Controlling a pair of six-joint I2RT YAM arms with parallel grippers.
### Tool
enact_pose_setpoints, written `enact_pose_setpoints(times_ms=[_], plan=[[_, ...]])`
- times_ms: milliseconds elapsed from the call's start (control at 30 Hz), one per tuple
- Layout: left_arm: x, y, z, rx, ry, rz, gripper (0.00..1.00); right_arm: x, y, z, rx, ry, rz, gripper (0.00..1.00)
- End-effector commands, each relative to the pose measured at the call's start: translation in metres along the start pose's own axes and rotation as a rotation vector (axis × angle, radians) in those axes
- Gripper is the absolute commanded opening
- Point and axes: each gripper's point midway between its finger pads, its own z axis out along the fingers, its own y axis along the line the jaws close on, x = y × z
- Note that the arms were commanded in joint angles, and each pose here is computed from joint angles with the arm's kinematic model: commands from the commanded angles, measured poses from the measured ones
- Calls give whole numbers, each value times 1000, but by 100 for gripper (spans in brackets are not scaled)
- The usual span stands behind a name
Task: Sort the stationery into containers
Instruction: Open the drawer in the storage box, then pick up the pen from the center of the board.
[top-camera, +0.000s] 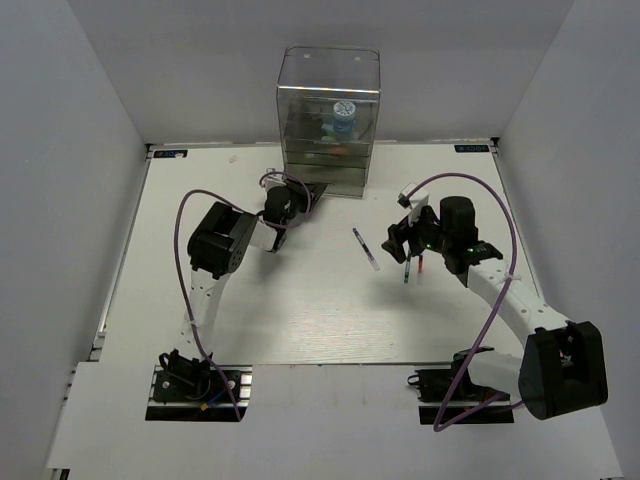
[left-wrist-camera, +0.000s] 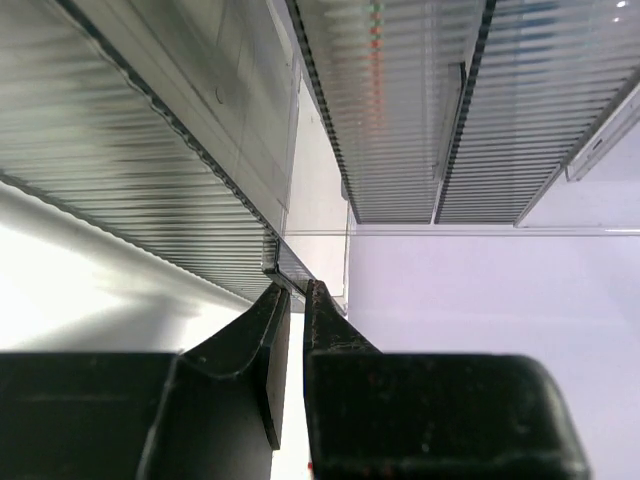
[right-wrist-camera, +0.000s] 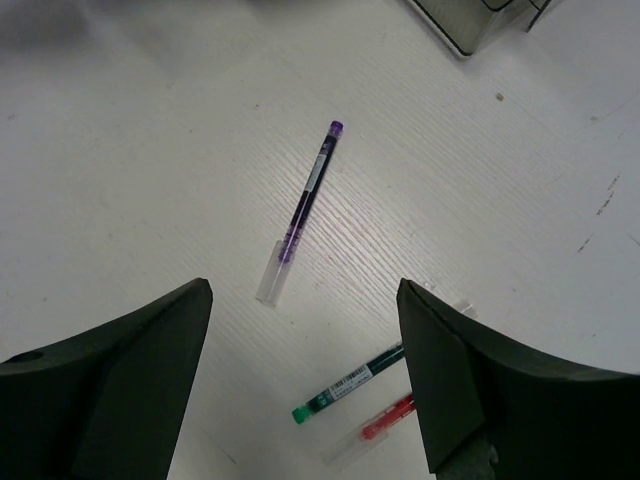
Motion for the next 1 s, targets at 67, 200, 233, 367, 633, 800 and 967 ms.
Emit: enact_pose_setpoints(times_ms=[67, 200, 233, 367, 633, 800, 967], plan=[[5, 2, -13, -51, 43, 43, 19, 5, -5, 3, 5, -2, 25, 83], [5, -12, -15, -40, 53, 44, 56, 8, -15, 4, 32, 14, 73, 85], [4, -18, -15, -29, 51, 44, 66, 7, -18, 4, 43, 13, 82, 85], [1, -25, -29, -37, 65, 42, 78, 20, -22, 4, 59, 64, 139, 73], [11, -43, -70, -48, 139, 133, 79, 44, -31, 10, 94, 173, 250, 31], [4, -64, -98, -154, 201, 393, 82, 64, -45, 15, 161, 286, 289, 27], [-11, -87, -147, -257, 286, 698, 91, 81, -57, 13, 237, 378, 302, 32]])
